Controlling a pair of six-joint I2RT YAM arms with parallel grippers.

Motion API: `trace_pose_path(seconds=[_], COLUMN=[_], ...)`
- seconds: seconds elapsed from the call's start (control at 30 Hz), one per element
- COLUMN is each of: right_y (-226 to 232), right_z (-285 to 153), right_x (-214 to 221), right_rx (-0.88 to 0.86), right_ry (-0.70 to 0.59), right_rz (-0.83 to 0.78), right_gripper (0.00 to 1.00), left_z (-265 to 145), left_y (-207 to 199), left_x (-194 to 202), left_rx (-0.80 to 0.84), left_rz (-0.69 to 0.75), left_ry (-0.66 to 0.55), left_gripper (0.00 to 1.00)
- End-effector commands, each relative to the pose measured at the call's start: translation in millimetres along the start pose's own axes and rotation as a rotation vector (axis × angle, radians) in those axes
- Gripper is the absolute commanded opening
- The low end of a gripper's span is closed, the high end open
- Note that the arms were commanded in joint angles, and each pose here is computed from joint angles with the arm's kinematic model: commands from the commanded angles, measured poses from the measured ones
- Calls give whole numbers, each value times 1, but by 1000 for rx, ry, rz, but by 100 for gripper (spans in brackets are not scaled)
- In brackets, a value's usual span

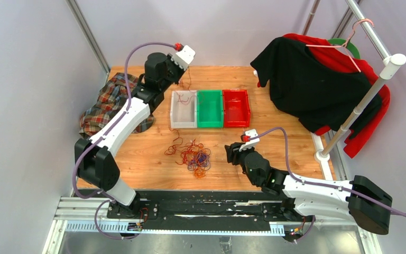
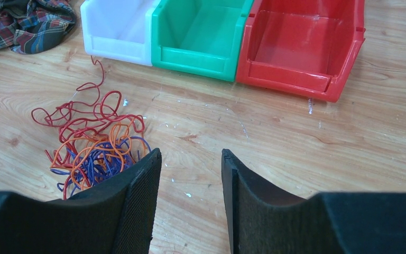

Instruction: Untangle the cables

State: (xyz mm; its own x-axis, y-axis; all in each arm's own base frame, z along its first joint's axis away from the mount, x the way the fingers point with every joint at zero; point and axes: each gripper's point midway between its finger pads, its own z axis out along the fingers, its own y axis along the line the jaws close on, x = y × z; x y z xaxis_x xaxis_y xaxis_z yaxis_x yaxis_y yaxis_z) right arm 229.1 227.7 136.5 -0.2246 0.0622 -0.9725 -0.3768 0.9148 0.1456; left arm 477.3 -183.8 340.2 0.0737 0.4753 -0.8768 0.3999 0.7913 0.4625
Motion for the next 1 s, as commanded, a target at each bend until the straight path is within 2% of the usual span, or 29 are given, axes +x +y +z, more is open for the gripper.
trace_pose_path(seconds=[0.0, 0.1, 0.33, 0.57, 0.73, 0.87, 0.97], right_y=[2, 0, -2, 3, 1, -1, -1], right_z=[1, 1, 3, 10, 10, 16, 31], right_x=[-11, -9, -2, -11, -14, -17, -24], right_rx=[12, 17, 27, 22, 25, 32, 20], right_ry=[-21, -15, 4, 0, -2, -3, 7], right_rz=[21, 22, 20, 6, 2, -7, -13], right_gripper=[45, 45, 45, 45, 44, 46, 52], left_z=[-9, -11, -7, 18, 38, 32, 20], left_y=[-34, -51, -60, -60, -30, -1, 13], left_x=[43, 65, 85, 119, 139, 140, 136], left_rx=[91, 121, 128, 62, -114, -140, -137], left_rz=[-32, -55, -101, -52, 24, -98, -124], left_ry=[100, 146, 197, 252, 296, 266, 236], left_gripper=[0, 0, 0, 1, 0, 1, 0])
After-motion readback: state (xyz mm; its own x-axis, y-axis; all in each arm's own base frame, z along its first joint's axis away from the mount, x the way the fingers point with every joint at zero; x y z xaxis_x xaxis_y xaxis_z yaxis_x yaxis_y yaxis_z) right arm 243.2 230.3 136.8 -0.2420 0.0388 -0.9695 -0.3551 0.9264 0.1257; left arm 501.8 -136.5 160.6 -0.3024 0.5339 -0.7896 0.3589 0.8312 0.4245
